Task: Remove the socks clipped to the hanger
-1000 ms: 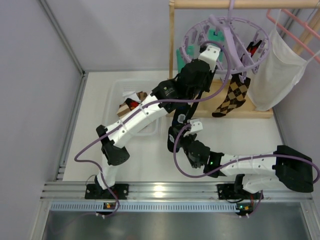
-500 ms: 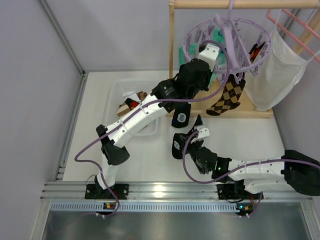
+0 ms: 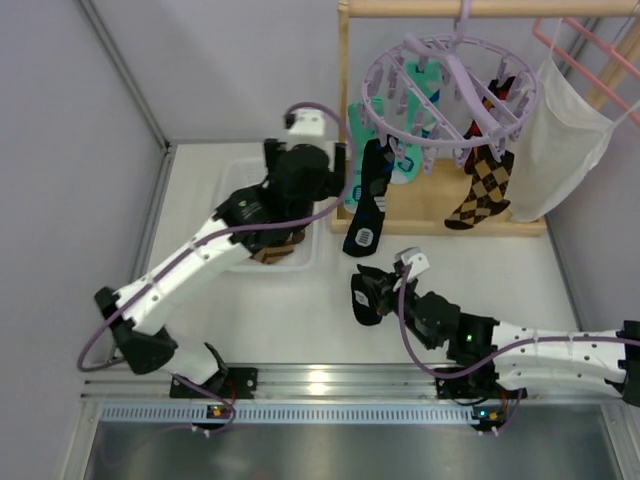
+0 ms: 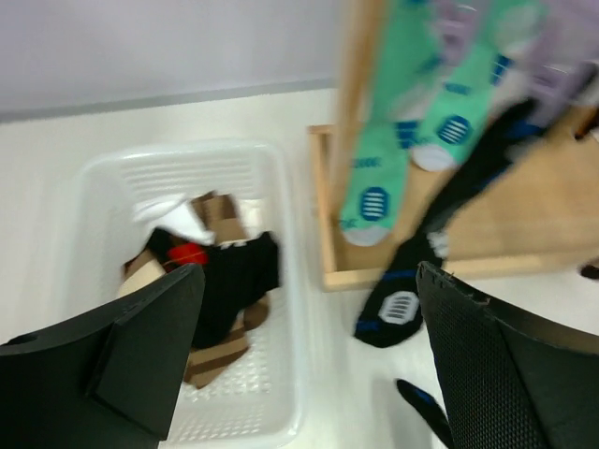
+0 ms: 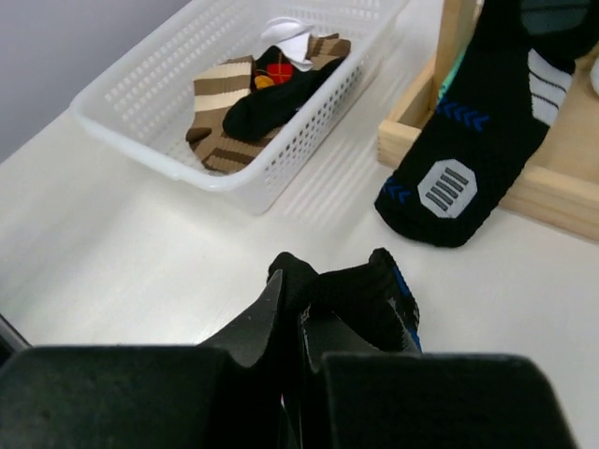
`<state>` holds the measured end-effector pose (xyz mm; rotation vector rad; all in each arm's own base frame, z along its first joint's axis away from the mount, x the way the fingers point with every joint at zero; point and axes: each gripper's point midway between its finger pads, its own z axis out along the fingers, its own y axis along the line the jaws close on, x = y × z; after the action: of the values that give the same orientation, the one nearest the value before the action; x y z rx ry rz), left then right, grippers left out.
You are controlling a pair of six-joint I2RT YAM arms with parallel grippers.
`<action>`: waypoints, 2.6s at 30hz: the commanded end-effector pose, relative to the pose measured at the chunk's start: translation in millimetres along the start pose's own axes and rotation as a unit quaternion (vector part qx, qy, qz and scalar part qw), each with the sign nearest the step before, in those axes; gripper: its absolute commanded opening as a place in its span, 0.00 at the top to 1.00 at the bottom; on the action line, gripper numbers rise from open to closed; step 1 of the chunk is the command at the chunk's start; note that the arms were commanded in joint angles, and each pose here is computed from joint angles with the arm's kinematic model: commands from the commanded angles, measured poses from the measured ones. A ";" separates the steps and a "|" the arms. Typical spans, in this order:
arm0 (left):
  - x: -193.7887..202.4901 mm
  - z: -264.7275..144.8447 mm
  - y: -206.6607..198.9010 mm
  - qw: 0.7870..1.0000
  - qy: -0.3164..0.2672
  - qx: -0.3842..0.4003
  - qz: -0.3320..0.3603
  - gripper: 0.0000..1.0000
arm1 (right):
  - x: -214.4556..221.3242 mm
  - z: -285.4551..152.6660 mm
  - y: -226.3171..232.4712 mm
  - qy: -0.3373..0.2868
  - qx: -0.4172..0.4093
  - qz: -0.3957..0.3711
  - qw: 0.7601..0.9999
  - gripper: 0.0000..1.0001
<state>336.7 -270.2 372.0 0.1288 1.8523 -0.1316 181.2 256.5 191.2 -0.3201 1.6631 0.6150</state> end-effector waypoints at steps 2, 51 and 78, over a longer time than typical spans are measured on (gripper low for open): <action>-14.2 -48.7 105.5 0.989 -0.033 -0.080 -0.118 0.02 | -41.6 -1.3 33.9 0.008 -0.066 -0.065 0.996 1.00; 146.6 -121.9 205.3 0.985 0.050 -0.084 -0.141 0.02 | -139.8 -84.1 -179.2 -0.008 0.329 -0.018 0.944 0.01; 144.5 -128.2 191.7 0.988 0.039 -0.043 -0.142 0.02 | -156.3 25.5 -248.7 -0.031 0.118 -0.195 0.973 0.06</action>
<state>199.1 -51.3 256.4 -0.1887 1.9849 -0.2038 356.2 39.7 254.3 -0.3616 1.7145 0.0554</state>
